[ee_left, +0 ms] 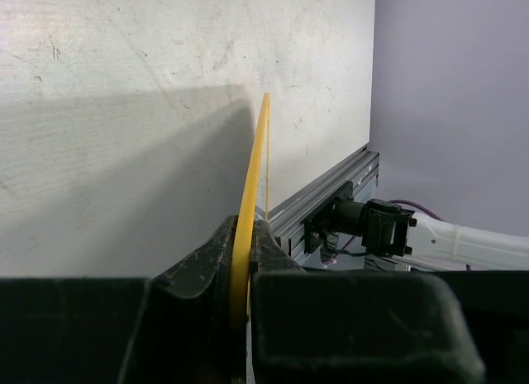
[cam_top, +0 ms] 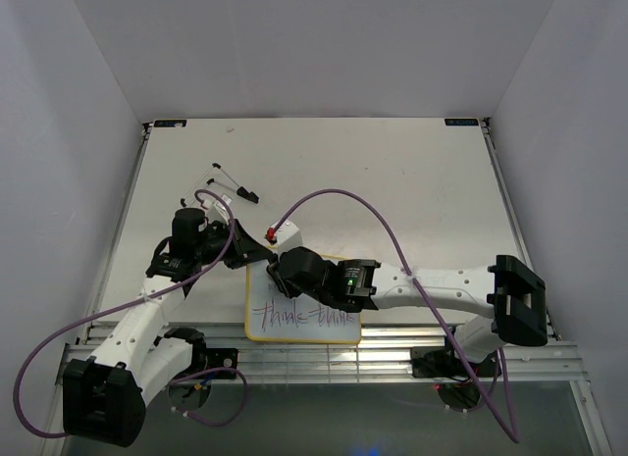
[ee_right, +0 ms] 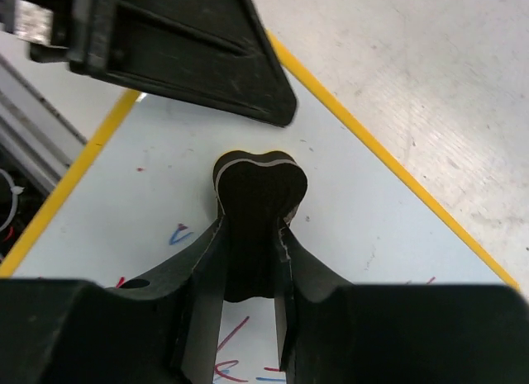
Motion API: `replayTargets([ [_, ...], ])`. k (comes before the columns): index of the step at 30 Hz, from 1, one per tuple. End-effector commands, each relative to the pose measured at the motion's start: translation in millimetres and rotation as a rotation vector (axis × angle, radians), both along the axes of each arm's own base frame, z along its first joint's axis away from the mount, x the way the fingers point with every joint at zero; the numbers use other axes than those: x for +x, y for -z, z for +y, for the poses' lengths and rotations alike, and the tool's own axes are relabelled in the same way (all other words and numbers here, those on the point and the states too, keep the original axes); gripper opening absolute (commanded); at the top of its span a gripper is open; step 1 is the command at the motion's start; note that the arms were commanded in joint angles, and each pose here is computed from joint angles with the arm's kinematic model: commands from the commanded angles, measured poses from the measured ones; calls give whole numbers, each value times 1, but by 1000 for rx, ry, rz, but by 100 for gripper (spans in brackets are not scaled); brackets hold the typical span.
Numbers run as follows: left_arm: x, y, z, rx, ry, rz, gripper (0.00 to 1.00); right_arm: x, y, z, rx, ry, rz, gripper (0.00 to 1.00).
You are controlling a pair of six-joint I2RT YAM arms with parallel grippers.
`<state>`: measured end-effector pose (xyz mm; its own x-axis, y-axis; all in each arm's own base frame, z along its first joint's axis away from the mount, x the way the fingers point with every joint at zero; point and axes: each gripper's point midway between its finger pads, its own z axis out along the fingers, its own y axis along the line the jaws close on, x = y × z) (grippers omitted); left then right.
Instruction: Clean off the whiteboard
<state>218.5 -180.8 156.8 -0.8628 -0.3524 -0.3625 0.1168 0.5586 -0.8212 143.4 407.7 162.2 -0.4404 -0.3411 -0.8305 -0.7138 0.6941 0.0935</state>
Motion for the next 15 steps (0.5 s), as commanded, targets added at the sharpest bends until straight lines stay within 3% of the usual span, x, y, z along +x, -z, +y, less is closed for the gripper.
replayTargets([
  [1, 20, -47, 0, -37, -46, -207, 0, 5, 79, -80, -338, 150, 55, 30],
  [10, 23, -38, 5, -34, -99, -186, 0, 9, 113, -123, -338, 214, 122, 31],
  [15, 24, -30, 6, -41, -123, -172, 0, -10, 102, -91, -201, 56, 170, 31],
])
